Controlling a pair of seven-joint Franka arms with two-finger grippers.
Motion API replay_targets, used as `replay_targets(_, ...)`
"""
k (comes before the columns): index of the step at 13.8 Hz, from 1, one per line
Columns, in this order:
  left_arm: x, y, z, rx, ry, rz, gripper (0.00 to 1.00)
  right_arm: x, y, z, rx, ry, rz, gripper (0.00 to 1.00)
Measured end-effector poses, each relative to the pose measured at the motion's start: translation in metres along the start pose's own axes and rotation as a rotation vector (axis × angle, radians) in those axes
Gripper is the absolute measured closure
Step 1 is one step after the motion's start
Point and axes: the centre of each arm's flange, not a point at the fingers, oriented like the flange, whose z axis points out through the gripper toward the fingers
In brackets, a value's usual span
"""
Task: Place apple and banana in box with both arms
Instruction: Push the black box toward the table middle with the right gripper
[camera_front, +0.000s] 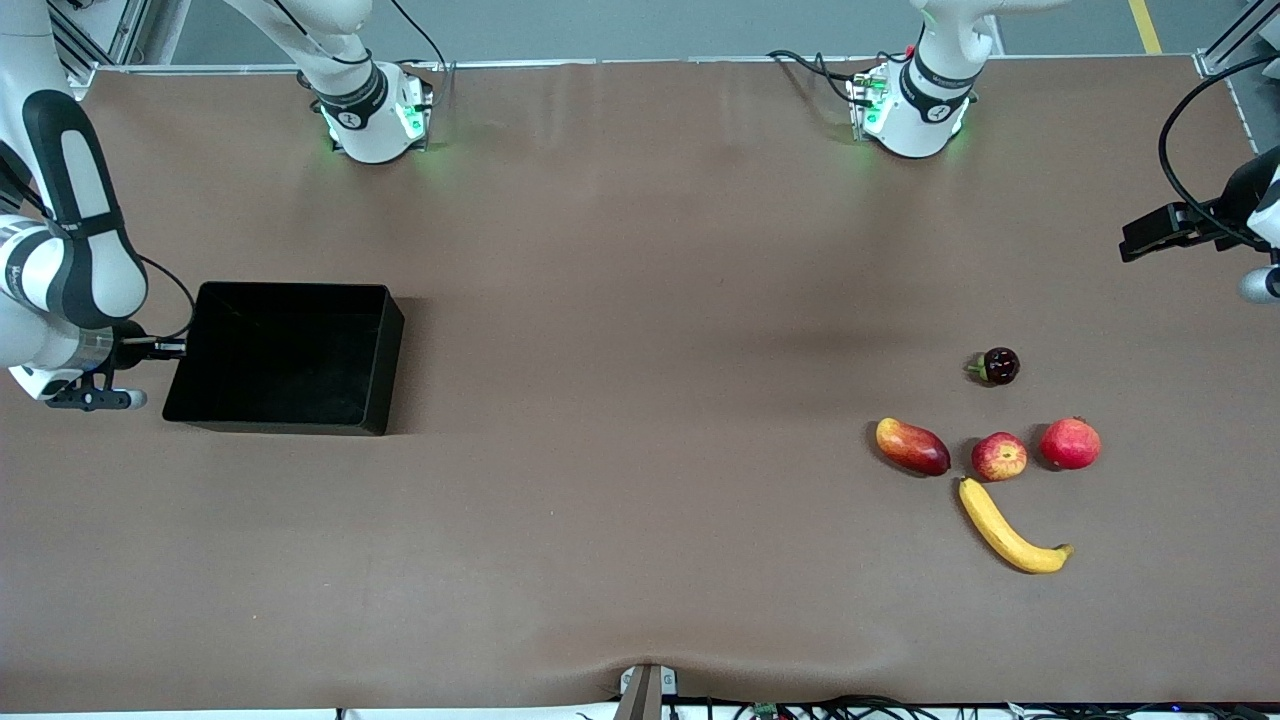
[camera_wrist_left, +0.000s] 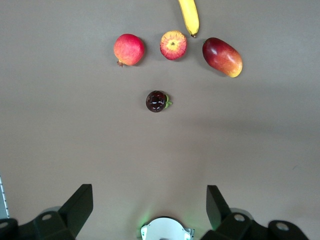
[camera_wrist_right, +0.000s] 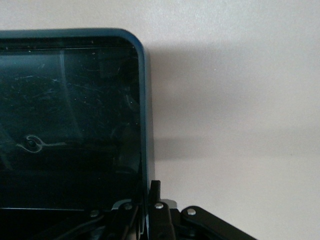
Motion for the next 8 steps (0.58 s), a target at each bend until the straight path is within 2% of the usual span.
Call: replay_targets(8, 0.004, 0.001, 0.006, 0.001, -0.011, -0.031, 0.0, 0.022, -0.042, -0.082, 0.053, -0.044, -0.049, 0.94)
